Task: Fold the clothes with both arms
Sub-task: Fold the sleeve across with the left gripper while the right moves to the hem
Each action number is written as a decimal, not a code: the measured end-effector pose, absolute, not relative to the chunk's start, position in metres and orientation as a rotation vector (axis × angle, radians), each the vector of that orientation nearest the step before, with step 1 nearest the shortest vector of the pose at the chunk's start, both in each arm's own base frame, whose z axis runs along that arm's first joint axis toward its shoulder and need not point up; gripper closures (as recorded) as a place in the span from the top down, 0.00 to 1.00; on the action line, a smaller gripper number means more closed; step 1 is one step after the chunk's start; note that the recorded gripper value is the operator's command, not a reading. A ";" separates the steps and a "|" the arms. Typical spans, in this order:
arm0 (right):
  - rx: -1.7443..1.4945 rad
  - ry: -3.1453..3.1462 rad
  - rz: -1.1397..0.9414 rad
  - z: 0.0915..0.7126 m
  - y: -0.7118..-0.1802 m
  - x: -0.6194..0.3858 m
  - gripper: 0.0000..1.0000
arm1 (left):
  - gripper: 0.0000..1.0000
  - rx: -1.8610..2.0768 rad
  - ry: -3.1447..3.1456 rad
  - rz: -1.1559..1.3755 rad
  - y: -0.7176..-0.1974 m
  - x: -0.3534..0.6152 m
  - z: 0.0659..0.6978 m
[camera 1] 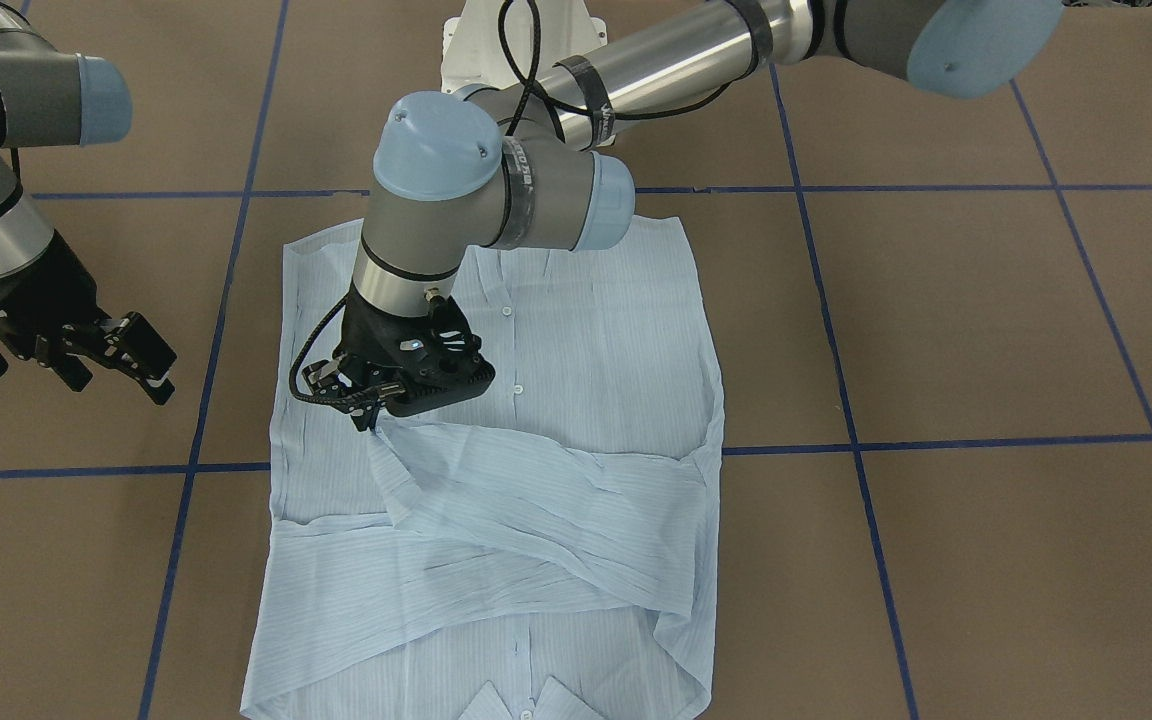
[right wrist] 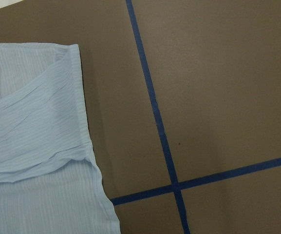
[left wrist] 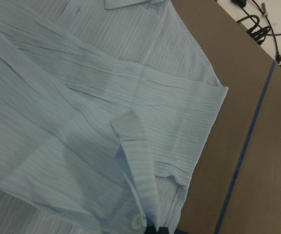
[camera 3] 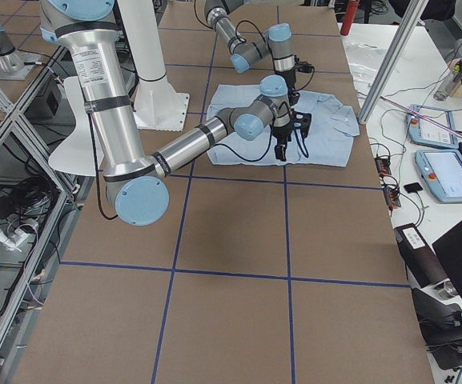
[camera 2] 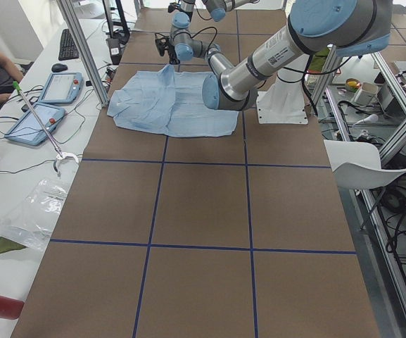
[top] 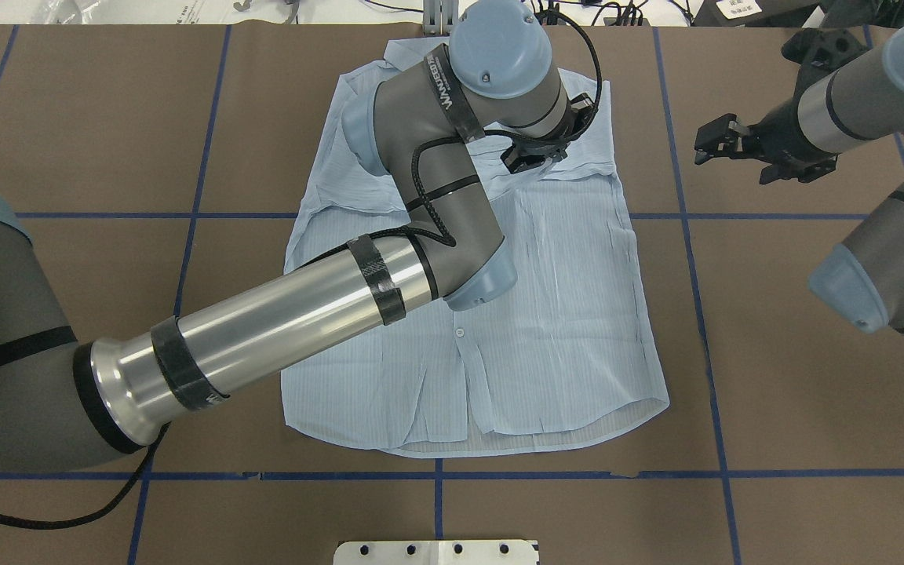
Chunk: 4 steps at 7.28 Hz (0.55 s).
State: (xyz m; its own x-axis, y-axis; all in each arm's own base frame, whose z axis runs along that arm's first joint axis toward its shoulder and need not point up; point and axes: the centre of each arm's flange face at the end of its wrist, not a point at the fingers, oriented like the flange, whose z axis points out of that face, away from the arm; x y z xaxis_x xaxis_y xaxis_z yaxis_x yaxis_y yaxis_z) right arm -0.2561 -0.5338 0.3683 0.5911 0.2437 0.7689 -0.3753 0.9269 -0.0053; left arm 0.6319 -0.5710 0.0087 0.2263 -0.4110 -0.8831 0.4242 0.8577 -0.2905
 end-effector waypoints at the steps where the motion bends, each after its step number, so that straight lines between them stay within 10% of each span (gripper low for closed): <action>1: 0.162 -0.865 0.363 0.370 -0.534 -0.257 1.00 | 0.93 0.025 1.208 -0.582 -0.568 0.638 0.009; 4: 0.153 -0.871 0.378 0.367 -0.531 -0.260 1.00 | 0.94 0.038 1.249 -0.573 -0.556 0.626 -0.015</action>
State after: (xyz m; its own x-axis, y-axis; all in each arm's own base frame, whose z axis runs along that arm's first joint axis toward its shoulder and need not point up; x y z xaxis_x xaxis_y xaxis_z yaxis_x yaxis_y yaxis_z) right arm -0.2603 -0.5313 0.3670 0.5830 0.2603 0.7696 -0.3836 0.9232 -0.0217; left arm 0.6263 -0.5557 -0.0153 0.1956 -0.3889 -0.9003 0.4294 0.8593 -0.2779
